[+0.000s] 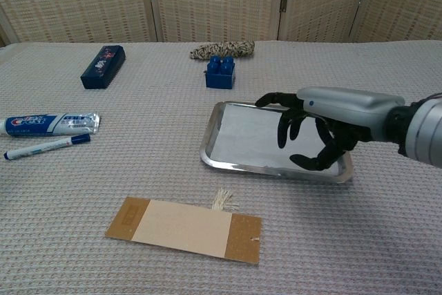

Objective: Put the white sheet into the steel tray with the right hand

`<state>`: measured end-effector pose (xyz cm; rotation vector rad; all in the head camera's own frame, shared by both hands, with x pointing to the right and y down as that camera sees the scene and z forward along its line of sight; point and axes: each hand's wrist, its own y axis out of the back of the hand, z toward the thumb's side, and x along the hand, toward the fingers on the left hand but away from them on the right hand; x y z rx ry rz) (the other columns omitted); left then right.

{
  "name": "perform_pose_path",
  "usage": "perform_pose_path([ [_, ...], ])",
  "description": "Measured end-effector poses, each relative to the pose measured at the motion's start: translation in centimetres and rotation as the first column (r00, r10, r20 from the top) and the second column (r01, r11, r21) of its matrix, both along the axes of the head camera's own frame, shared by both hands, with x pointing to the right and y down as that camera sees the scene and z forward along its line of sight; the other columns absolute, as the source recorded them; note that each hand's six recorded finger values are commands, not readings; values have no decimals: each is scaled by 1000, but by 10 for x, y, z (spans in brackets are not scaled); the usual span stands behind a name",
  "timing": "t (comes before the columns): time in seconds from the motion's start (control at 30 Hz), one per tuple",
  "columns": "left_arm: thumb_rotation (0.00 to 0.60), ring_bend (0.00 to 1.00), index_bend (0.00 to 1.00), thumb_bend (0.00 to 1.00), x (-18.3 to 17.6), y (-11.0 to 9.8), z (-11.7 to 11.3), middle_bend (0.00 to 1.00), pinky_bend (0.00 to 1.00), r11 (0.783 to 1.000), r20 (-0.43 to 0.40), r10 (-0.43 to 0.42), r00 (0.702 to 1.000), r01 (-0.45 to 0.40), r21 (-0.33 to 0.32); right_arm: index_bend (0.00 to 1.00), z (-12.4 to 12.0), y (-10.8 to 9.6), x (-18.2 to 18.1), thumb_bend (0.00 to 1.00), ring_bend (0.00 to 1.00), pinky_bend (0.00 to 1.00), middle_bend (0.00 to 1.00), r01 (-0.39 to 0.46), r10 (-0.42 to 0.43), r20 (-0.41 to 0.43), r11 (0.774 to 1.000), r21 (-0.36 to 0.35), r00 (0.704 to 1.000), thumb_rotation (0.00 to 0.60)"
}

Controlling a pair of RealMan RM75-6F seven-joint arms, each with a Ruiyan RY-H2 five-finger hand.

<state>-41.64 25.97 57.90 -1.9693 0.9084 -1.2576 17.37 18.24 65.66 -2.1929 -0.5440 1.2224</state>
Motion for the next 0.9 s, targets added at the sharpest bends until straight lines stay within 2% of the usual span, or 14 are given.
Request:
perform_pose_path([
  [0.1,600,0,29,527,2,0,2,0,0,1000,14,9,1000,-9,9,0,-15,10,36,480,6,437,0,-83,80,28,992,92,996,600],
  [0.2,600,0,0,527,4,-2,-1,0,0,999,2,11,1000,-11,36,0,-31,24,79,480,0,353,0,-164,163,23,970,177,986,600],
  [0.3,600,0,0,528,4,-4,-2,0,0,997,-18,17,1000,-16,71,0,-50,35,119,480,0,250,0,-199,219,-36,935,294,975,600],
  [0.43,600,0,1,528,0,-3,5,0,0,998,15,19,1000,-20,61,0,-83,57,169,480,0,188,0,-181,289,-168,864,470,942,600],
  [0.53,600,0,0,527,1,-1,11,0,0,999,54,23,998,-25,40,0,-103,72,193,479,0,145,0,-168,331,-216,821,545,919,600],
  [0.57,600,0,0,528,1,0,13,0,0,999,73,27,997,-29,34,0,-106,73,197,479,0,126,0,-169,339,-219,814,555,915,600],
  [0.67,600,0,0,527,1,1,18,0,0,999,126,35,991,-39,28,0,-107,74,204,479,0,90,0,-184,348,-213,816,547,913,600],
  [0.77,600,0,0,527,0,1,20,0,0,999,165,25,986,-31,29,0,-105,73,208,479,0,68,0,-187,342,-222,834,519,913,600],
  [0.9,600,0,0,528,-1,1,18,0,0,999,176,12,984,-18,33,0,-102,74,209,479,0,66,0,-193,338,-235,856,480,911,600],
])
